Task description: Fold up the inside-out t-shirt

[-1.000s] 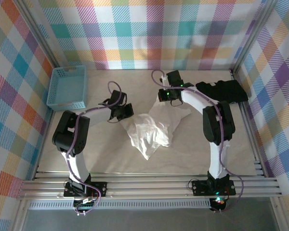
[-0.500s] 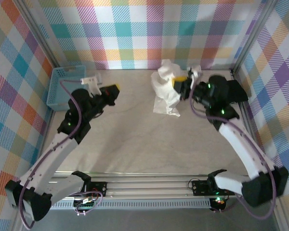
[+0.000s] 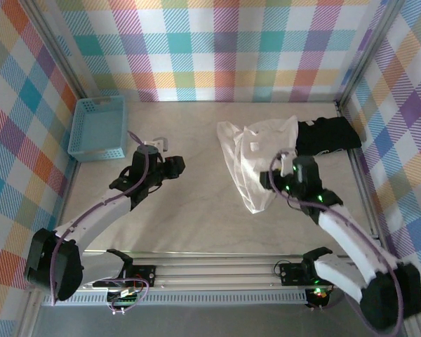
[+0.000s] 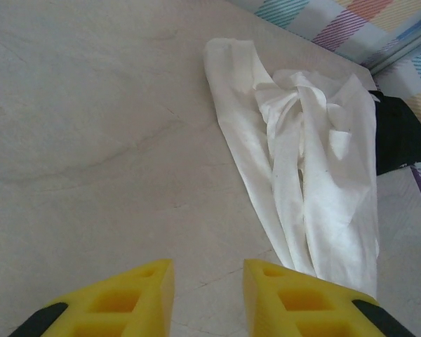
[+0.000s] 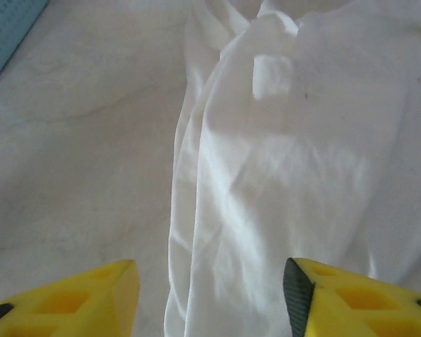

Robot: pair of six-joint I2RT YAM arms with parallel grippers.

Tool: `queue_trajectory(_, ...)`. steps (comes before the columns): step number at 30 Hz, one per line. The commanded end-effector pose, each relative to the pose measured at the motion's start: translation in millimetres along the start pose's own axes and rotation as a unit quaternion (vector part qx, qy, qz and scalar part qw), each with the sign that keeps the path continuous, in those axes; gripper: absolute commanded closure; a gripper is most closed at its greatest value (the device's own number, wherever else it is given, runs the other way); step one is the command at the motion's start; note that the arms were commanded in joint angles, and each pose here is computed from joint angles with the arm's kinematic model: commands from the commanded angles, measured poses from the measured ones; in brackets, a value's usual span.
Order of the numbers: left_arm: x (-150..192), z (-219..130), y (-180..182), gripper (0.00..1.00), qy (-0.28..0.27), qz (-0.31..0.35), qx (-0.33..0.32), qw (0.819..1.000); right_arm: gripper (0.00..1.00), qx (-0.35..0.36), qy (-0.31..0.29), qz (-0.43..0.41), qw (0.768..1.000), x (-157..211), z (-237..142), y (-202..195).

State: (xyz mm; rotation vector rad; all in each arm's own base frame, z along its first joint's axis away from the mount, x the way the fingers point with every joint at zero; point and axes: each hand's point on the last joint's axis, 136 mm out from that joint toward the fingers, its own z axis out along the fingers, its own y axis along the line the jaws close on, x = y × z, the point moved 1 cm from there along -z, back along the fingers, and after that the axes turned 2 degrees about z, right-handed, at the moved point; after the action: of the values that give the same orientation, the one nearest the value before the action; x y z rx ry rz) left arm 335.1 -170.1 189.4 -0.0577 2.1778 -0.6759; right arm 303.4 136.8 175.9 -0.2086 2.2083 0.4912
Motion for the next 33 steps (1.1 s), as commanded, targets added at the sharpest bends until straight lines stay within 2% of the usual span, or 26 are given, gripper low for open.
queue_trajectory(1, -12, -1, -6, 0.68, -0.018, 0.000, 0.002, 1.000, 0.39, 0.018, -0.013, -0.015, 1.000, -34, 44, -4)
queue_trajectory(3, -10, -1, -4, 0.67, -0.015, 0.000, -0.003, 1.000, 0.34, 0.035, -0.002, -0.022, 0.999, -47, 74, -10)
queue_trajectory(7, -8, -5, -1, 0.66, -0.011, 0.009, -0.014, 1.000, 0.31, 0.071, 0.041, -0.023, 0.996, -65, 131, -29)
queue_trajectory(14, -4, -10, 4, 0.64, -0.007, 0.017, -0.025, 1.000, 0.33, 0.079, 0.119, -0.011, 0.990, -62, 217, -44)
queue_trajectory(16, -3, -11, 6, 0.64, -0.006, 0.019, -0.029, 0.999, 0.40, 0.068, 0.138, -0.011, 0.988, -57, 234, -44)
queue_trajectory(18, -3, -13, 8, 0.64, -0.006, 0.022, -0.036, 0.999, 0.66, 0.031, 0.152, -0.023, 0.988, -56, 242, -33)
queue_trajectory(19, -3, -15, 10, 0.63, -0.008, 0.024, -0.042, 0.999, 0.82, -0.001, 0.150, -0.030, 0.988, -60, 241, -22)
queue_trajectory(20, -3, -16, 13, 0.63, -0.009, 0.024, -0.050, 0.998, 0.91, -0.037, 0.142, -0.036, 0.988, -65, 235, -7)
queue_trajectory(22, -3, -21, 20, 0.61, -0.014, 0.024, -0.066, 0.997, 0.98, -0.119, 0.115, -0.049, 0.985, -78, 212, 28)
queue_trajectory(24, -2, -27, 33, 0.55, -0.024, 0.018, -0.097, 0.995, 0.99, -0.210, 0.095, -0.066, 0.971, -84, 180, 73)
queue_trajectory(26, 0, -35, 49, 0.51, -0.034, 0.003, -0.123, 0.992, 0.98, -0.280, 0.097, -0.085, 0.951, -77, 148, 119)
queue_trajectory(28, 1, -42, 61, 0.49, -0.044, -0.015, -0.135, 0.990, 0.96, -0.330, 0.118, -0.100, 0.931, -55, 124, 153)
queue_trajectory(31, 5, -48, 68, 0.45, -0.045, -0.024, -0.137, 0.989, 0.78, -0.370, 0.155, -0.117, 0.908, -19, 98, 180)
queue_trajectory(33, 10, -47, 61, 0.42, -0.033, -0.016, -0.116, 0.993, 0.67, -0.370, 0.170, -0.116, 0.906, -6, 86, 178)
